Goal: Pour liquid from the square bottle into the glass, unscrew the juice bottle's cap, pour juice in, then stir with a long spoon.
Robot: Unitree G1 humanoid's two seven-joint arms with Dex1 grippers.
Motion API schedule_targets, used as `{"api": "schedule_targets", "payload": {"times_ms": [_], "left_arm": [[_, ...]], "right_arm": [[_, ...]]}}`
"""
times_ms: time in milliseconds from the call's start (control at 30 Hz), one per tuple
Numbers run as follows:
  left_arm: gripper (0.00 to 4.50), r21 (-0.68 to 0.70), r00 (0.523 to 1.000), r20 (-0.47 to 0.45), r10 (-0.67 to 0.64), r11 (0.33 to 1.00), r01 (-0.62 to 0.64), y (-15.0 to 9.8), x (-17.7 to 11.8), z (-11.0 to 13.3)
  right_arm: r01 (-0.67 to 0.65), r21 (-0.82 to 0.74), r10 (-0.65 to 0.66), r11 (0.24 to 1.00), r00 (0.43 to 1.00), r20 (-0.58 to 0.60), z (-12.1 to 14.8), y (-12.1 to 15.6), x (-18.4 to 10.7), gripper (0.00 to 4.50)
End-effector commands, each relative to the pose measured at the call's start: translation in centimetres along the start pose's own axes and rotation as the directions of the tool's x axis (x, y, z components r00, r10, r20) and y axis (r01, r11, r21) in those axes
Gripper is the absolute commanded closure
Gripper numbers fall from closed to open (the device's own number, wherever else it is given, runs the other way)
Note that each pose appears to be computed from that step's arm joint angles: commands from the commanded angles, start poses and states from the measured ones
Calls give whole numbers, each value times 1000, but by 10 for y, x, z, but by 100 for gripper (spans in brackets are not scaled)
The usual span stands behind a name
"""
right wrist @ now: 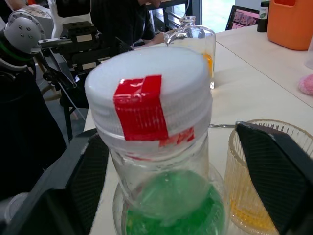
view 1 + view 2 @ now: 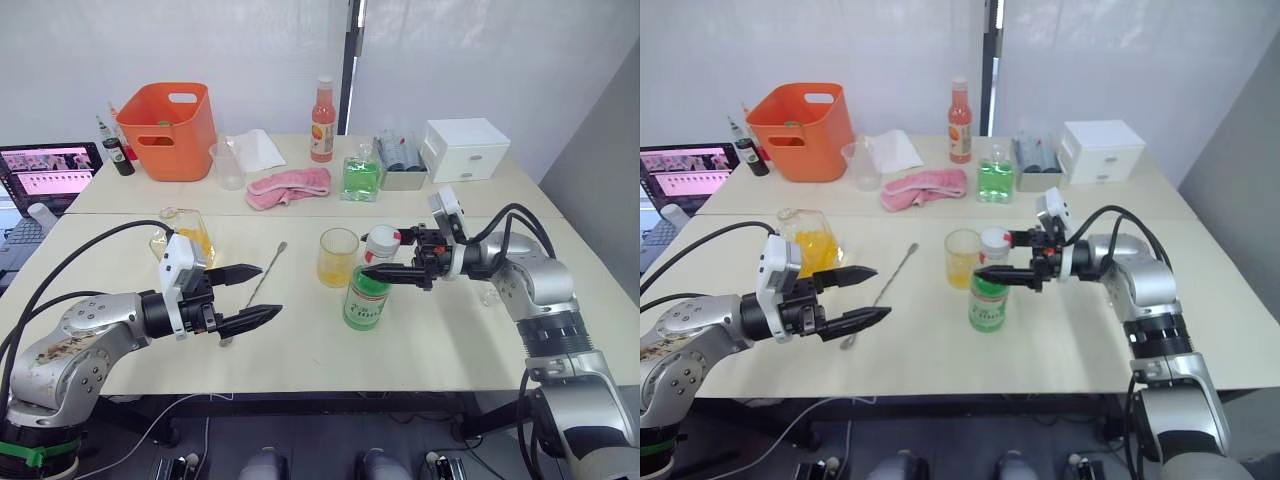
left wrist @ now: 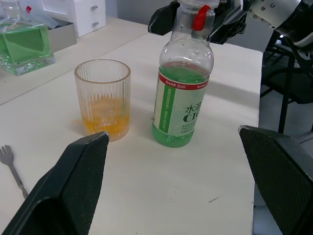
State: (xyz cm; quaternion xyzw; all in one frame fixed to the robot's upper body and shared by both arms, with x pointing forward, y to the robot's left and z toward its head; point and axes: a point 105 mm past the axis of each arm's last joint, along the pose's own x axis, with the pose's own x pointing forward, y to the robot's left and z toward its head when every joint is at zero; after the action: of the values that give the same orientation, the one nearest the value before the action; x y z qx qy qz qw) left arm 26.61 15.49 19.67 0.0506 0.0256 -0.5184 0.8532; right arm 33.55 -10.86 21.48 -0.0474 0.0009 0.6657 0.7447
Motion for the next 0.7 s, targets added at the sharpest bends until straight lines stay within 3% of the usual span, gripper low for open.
{"api": "schedule_targets", "payload": {"times_ms": [33, 167, 400, 700], "left_arm": [[0, 35, 1000, 17, -8, 999, 8, -4, -1, 9], [0, 37, 1000, 19, -9, 999, 8, -3, -1, 11], [0, 40, 1000, 20, -13, 999, 12, 0, 1, 11], [0, 42, 1000, 25, -13, 999, 12, -1, 1, 11]], "right_arm": [[-10, -46, 12, 999, 999, 30, 13, 2, -1, 193], [-10, -52, 12, 999, 999, 34, 14, 7, 1, 303], [46, -104, -39, 993, 997, 66, 26, 19, 11, 305], [250, -135, -229, 959, 961, 153, 47, 47, 44, 305]]}}
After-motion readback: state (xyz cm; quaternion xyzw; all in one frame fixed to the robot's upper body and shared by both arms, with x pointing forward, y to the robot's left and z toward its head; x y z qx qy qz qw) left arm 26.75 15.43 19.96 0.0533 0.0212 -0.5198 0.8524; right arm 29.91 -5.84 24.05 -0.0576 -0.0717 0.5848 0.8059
